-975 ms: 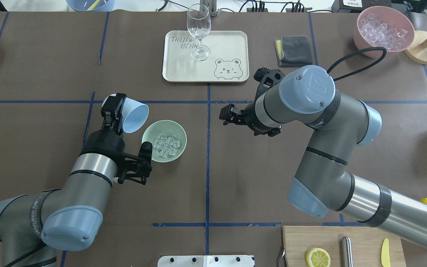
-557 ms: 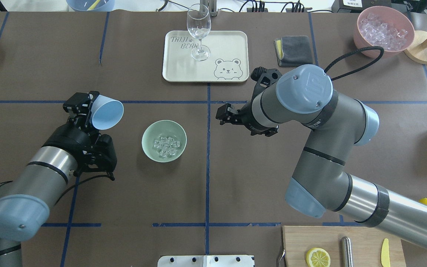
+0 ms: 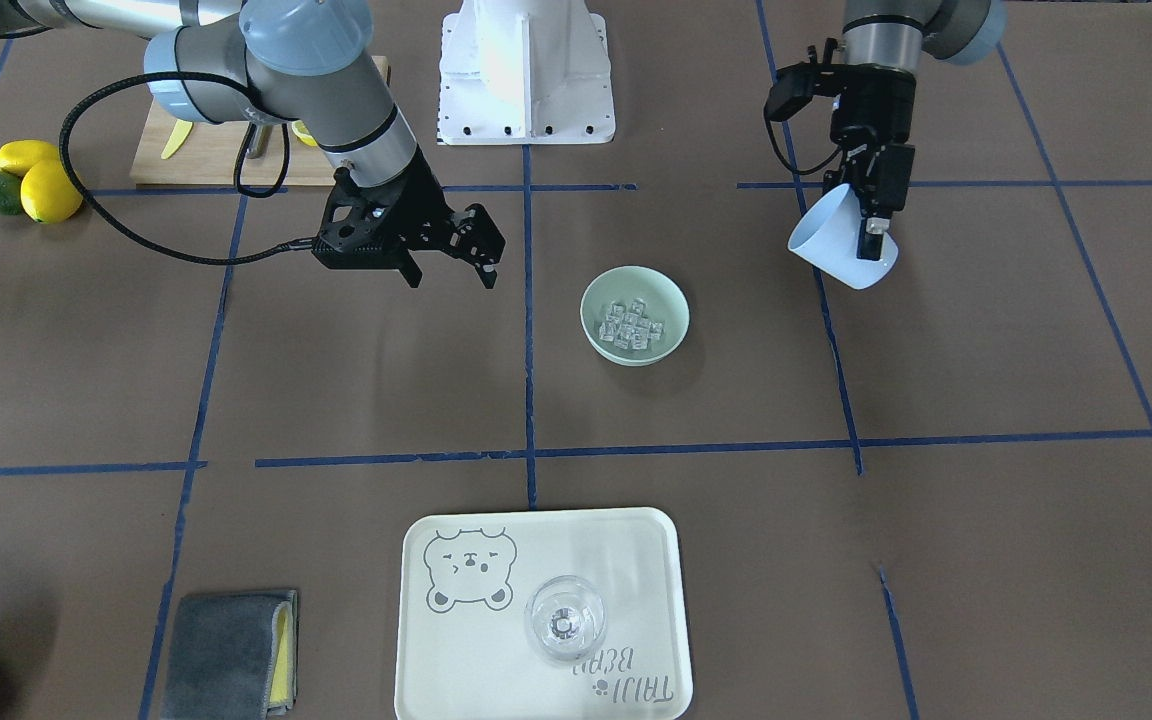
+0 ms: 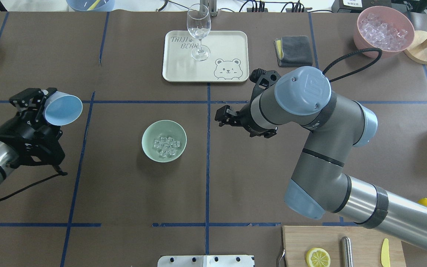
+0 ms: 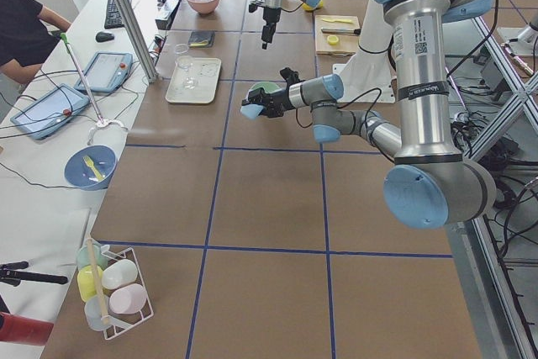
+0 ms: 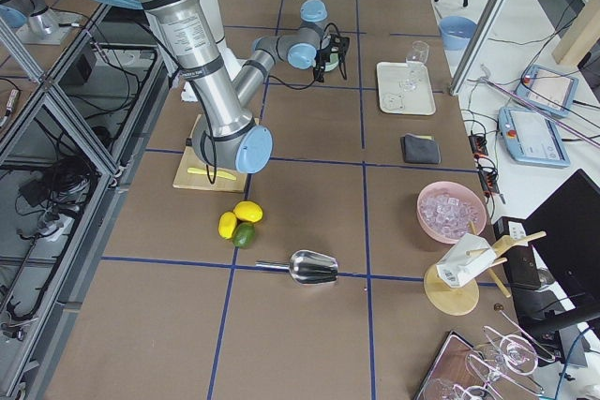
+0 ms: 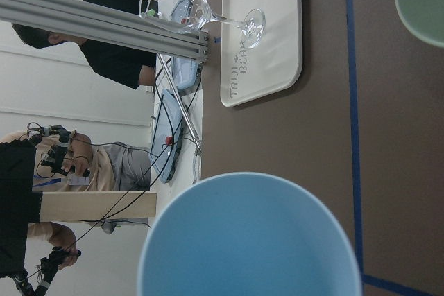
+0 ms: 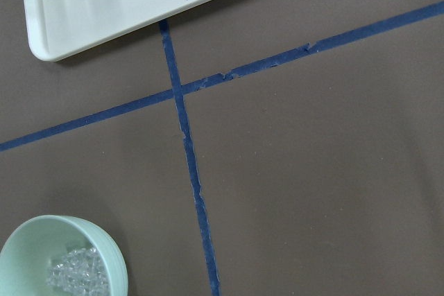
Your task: Pour ice into bowl
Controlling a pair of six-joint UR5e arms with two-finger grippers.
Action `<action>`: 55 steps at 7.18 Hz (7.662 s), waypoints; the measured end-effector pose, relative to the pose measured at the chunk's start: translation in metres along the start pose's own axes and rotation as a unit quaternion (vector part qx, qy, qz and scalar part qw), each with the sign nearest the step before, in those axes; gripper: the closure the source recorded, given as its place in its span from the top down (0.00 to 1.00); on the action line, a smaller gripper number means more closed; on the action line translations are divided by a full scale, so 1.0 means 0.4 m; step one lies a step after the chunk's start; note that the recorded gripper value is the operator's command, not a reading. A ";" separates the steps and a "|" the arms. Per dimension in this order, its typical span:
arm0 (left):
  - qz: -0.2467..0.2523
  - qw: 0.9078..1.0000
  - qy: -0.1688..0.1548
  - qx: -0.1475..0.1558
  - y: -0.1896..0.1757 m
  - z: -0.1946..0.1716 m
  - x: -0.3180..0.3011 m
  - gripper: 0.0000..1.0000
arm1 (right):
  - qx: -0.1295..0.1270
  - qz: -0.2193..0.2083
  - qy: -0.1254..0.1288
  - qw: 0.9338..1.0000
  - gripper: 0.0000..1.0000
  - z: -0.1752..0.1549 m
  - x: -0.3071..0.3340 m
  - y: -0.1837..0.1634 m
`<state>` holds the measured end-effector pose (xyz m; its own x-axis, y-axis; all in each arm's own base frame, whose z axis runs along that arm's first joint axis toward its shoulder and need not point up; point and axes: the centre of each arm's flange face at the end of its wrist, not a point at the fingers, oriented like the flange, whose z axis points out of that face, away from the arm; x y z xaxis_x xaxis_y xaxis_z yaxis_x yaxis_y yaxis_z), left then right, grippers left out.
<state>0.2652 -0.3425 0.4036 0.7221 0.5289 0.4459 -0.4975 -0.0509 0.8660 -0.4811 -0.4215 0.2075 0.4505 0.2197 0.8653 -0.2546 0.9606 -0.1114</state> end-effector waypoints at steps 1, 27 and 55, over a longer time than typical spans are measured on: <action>-0.070 0.998 0.006 0.000 0.047 -0.003 0.002 0.00 | -0.001 -0.001 0.001 1.000 1.00 0.003 0.000 0.004; -0.601 0.792 -0.071 -0.080 0.384 0.159 0.311 1.00 | 0.013 0.005 0.048 0.999 0.78 0.287 -0.307 0.109; -0.383 0.884 0.117 -0.242 0.296 0.125 -0.362 1.00 | -0.010 -0.120 0.059 0.991 1.00 -0.188 1.324 -0.284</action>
<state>0.1258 -0.4674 0.4530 0.8456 0.4145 -0.3365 -0.0944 0.7364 0.6700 -0.1494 -0.4015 0.6417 0.5937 0.0028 0.8047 -0.1118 0.9906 0.0790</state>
